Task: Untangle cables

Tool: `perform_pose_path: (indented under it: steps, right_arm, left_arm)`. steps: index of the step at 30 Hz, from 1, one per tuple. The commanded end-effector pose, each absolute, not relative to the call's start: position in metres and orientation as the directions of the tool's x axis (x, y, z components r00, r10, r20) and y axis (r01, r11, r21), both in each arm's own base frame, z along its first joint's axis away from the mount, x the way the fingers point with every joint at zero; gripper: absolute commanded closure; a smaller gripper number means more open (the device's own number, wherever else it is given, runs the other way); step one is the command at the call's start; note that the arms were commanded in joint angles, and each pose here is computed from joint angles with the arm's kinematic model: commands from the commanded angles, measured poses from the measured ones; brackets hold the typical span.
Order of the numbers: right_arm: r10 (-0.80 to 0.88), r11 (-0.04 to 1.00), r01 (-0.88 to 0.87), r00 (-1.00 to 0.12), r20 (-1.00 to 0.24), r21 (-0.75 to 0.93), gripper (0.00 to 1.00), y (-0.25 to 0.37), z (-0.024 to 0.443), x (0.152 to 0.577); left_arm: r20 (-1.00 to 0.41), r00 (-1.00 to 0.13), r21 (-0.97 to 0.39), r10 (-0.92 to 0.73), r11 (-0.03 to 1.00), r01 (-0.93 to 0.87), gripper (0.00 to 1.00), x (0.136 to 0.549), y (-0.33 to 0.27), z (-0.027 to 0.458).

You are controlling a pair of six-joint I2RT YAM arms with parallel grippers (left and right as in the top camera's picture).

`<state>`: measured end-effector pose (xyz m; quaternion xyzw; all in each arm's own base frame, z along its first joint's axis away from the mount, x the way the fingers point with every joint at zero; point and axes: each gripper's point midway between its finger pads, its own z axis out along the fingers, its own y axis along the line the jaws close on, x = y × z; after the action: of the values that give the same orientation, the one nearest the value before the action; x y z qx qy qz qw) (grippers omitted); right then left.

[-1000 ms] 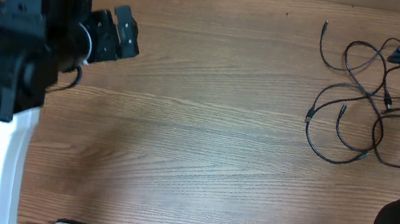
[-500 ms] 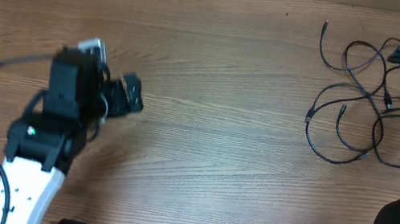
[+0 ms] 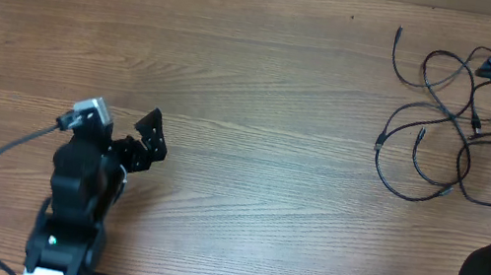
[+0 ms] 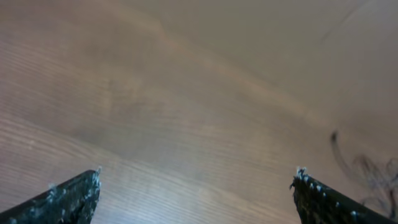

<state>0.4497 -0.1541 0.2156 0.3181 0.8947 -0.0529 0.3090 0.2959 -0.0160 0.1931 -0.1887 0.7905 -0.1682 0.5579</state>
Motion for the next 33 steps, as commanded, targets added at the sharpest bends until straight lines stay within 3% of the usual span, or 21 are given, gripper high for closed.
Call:
perform_pose_path:
  steps: [1, 12, 25, 28, 33]
  right_arm:
    - [0.538, 0.79, 0.603, -0.594, -0.599, 0.111, 0.0, -0.156, 0.222, 0.453]
    - [0.538, 0.79, 0.603, -0.594, -0.599, 0.111, 0.0, -0.156, 0.222, 0.453]
    - [0.538, 0.79, 0.603, -0.594, -0.599, 0.111, 0.0, -0.156, 0.222, 0.453]
    - [0.538, 0.79, 0.603, -0.594, -0.599, 0.111, 0.0, -0.156, 0.222, 0.453]
    - [0.538, 0.79, 0.603, -0.594, -0.599, 0.111, 0.0, -0.156, 0.222, 0.453]
  left_arm:
    - [-0.838, -0.22, -0.494, -0.499, 0.866, -0.083, 0.0, 0.29, -0.012, 0.19]
    - [-0.861, 0.014, -0.507, -0.508, 0.86, 0.053, 0.01, 0.269, -0.01, 0.187]
    - [-0.882, -0.107, -0.452, -0.459, 0.888, -0.084, 0.0, 0.248, 0.002, 0.143]
    - [-0.939, -0.063, -0.336, -0.338, 0.941, -0.043, 0.01, 0.246, 0.0, 0.157]
    - [-0.961, -0.065, -0.267, -0.269, 0.963, -0.037, 0.0, 0.246, 0.001, 0.157]
